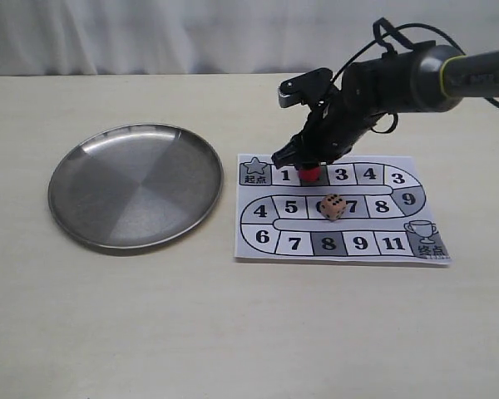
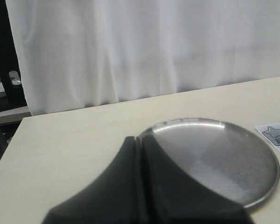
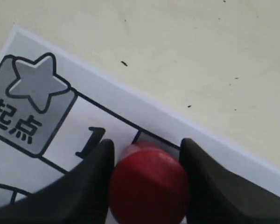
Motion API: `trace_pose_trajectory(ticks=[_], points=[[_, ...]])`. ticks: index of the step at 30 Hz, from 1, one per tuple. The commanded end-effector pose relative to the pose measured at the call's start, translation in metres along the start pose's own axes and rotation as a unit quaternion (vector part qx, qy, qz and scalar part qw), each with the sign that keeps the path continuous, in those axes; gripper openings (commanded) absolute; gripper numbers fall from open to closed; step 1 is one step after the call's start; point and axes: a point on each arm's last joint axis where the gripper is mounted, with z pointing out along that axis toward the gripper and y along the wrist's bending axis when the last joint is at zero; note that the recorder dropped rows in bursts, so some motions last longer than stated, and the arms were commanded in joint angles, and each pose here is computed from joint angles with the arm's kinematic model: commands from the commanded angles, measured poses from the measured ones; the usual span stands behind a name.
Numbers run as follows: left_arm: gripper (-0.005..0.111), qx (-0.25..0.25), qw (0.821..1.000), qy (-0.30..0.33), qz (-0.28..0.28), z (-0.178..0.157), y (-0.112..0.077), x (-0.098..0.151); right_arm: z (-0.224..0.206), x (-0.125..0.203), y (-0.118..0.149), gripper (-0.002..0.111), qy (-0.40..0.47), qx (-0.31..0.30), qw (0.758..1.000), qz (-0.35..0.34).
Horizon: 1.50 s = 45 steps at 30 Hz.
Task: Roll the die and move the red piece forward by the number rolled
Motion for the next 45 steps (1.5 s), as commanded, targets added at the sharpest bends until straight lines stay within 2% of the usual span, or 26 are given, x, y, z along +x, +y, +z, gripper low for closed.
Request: trace_pose_trajectory(ticks=[1, 4, 8, 14, 17, 21, 29, 33, 40, 45], points=[[0.000, 0.005, 1.000, -0.005, 0.000, 0.000, -0.001, 0.000, 0.003, 0.005, -0.002, 0.005, 0.019, 0.002, 1.000, 0.000], [0.000, 0.005, 1.000, -0.005, 0.000, 0.000, -0.001, 0.000, -0.007, -0.001, -0.003, 0.005, 0.004, 0.004, 1.000, -0.001], [0.000, 0.005, 1.000, -0.005, 0.000, 0.000, -0.001, 0.000, -0.046, -0.018, -0.009, 0.005, -0.048, 0.013, 0.999, 0.001], [0.000, 0.005, 1.000, -0.005, 0.000, 0.000, -0.001, 0.000, -0.112, -0.032, -0.039, 0.005, -0.118, 0.038, 0.991, 0.046], [0.000, 0.005, 1.000, -0.005, 0.000, 0.000, -0.001, 0.000, -0.124, -0.030, -0.051, 0.005, -0.122, 0.044, 0.989, 0.067], [0.000, 0.005, 1.000, -0.005, 0.000, 0.000, -0.001, 0.000, -0.106, -0.018, -0.054, 0.005, -0.096, 0.044, 0.992, 0.070], [0.000, 0.005, 1.000, -0.005, 0.000, 0.000, -0.001, 0.000, -0.025, 0.027, -0.047, 0.005, -0.021, 0.032, 0.997, 0.071], [0.000, 0.005, 1.000, -0.005, 0.000, 0.000, -0.001, 0.000, -0.004, 0.038, -0.046, 0.005, 0.009, 0.027, 0.997, 0.072], [0.000, 0.005, 1.000, -0.005, 0.000, 0.000, -0.001, 0.000, -0.008, 0.037, -0.046, 0.005, 0.007, 0.028, 0.997, 0.072], [0.000, 0.005, 1.000, -0.005, 0.000, 0.000, -0.001, 0.000, -0.048, 0.018, -0.049, 0.005, -0.046, 0.038, 0.996, 0.065]])
